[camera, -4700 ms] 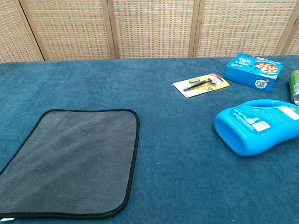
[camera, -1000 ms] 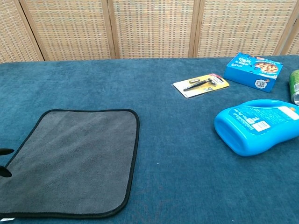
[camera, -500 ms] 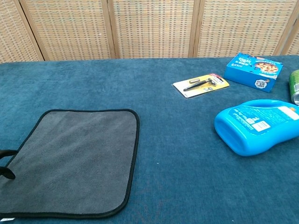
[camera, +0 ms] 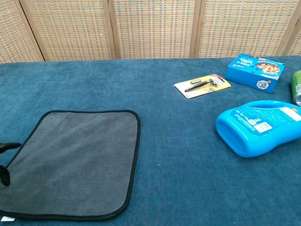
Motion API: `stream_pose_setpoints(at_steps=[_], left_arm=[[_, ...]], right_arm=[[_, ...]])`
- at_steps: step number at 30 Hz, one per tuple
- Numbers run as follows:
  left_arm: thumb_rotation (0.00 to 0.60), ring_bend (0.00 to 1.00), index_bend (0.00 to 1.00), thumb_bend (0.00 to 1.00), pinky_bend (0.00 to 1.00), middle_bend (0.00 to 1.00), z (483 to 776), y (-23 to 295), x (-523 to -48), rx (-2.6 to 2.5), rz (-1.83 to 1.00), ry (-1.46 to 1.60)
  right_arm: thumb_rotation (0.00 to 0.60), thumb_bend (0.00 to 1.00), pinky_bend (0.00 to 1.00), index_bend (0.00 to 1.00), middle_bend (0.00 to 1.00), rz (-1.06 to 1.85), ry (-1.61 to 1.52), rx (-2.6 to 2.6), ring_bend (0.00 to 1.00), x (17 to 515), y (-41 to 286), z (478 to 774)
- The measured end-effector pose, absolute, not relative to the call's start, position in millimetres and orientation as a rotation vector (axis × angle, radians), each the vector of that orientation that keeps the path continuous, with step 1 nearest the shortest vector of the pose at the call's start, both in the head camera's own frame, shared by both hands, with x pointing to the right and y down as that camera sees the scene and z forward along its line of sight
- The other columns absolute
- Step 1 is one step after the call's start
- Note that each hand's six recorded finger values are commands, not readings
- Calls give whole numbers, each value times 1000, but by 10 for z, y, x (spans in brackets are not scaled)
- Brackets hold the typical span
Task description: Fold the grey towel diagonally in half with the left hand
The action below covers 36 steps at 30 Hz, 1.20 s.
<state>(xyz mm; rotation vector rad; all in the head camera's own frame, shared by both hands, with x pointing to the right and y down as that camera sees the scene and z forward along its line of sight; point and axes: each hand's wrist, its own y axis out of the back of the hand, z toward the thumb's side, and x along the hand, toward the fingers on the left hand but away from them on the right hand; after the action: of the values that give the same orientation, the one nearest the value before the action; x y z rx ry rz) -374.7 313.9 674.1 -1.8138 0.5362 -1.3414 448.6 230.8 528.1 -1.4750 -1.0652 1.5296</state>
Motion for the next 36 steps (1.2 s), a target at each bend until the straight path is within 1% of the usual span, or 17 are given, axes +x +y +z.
stream_pose_setpoints(at_steps=[5, 11, 13, 18, 27, 36], left_arm=[[600, 0, 498, 310, 0, 0, 6735, 3143, -3742, -1815, -1334, 541], [600, 0, 664, 353, 0, 0, 6731, 3126, -3752, -1813, -1334, 549], [600, 0, 699, 362, 0, 0, 6722, 3109, -3753, -1812, -1330, 560], [600, 0, 707, 364, 0, 0, 6719, 3037, -3746, -1796, -1319, 573], [600, 0, 708, 364, 0, 0, 6724, 2702, -3710, -1751, -1307, 594], [600, 0, 708, 365, 0, 0, 6677, 2229, -3566, -1725, -1263, 607]], right_arm=[[600, 0, 0, 0, 0, 1529, -1067, -1474, 0, 4489, 2308, 5278], [600, 0, 0, 0, 0, 1532, -1067, -1474, 0, 4495, 2310, 5278], [600, 0, 0, 0, 0, 1532, -1065, -1474, 0, 4494, 2311, 5281], [600, 0, 0, 0, 0, 1534, -1063, -1475, 0, 4493, 2315, 5285], [600, 0, 0, 0, 0, 1542, -1060, -1478, 0, 4501, 2316, 5304], [600, 0, 0, 0, 0, 1549, -1054, -1482, 0, 4502, 2315, 5332]])
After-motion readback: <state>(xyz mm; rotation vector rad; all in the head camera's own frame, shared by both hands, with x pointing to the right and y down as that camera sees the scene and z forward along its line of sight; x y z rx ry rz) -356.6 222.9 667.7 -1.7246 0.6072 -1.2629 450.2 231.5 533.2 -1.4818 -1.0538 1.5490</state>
